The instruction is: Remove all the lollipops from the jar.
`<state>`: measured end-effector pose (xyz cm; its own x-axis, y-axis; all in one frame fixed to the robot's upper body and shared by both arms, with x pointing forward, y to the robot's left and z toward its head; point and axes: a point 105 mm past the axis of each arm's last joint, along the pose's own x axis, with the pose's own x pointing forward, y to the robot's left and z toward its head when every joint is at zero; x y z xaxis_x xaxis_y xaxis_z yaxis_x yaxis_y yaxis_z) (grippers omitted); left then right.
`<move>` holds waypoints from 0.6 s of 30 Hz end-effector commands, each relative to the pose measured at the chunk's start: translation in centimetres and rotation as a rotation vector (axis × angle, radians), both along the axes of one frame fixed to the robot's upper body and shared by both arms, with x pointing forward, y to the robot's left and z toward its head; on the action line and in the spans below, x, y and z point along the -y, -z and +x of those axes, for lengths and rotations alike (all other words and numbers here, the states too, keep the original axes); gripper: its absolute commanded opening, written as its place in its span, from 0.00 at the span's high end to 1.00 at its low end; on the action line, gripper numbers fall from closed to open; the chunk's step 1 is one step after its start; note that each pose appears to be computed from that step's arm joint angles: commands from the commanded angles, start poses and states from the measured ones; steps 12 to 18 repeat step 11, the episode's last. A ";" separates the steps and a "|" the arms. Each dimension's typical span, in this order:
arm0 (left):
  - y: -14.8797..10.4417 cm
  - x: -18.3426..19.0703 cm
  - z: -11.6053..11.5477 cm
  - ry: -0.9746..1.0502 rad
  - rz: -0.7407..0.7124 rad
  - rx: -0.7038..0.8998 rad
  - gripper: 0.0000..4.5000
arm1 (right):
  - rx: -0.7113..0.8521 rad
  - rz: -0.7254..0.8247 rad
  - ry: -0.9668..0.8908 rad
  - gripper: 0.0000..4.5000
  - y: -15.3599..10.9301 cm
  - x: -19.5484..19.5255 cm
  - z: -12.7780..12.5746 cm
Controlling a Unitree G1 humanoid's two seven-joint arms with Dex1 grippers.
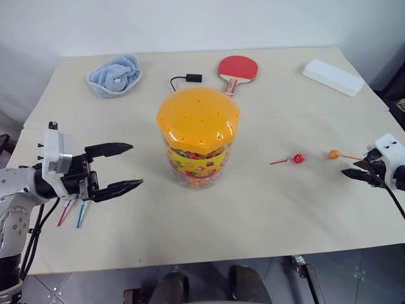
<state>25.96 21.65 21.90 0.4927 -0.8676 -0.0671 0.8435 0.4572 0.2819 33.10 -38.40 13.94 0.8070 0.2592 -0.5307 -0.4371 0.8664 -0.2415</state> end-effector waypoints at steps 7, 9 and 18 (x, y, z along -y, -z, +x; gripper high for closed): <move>1.6 -4.9 0.0 -0.248 0.050 0.041 0.00 | 0.563 0.232 -0.585 0.00 -10.3 -7.9 -4.7; 2.2 -5.4 -0.2 -0.268 0.050 0.041 0.00 | 0.553 0.256 -0.702 0.00 -9.6 -11.5 -6.1; 3.0 -5.2 -0.4 -0.284 0.051 0.043 0.00 | 0.526 0.244 -0.812 0.00 -7.2 -14.5 -7.3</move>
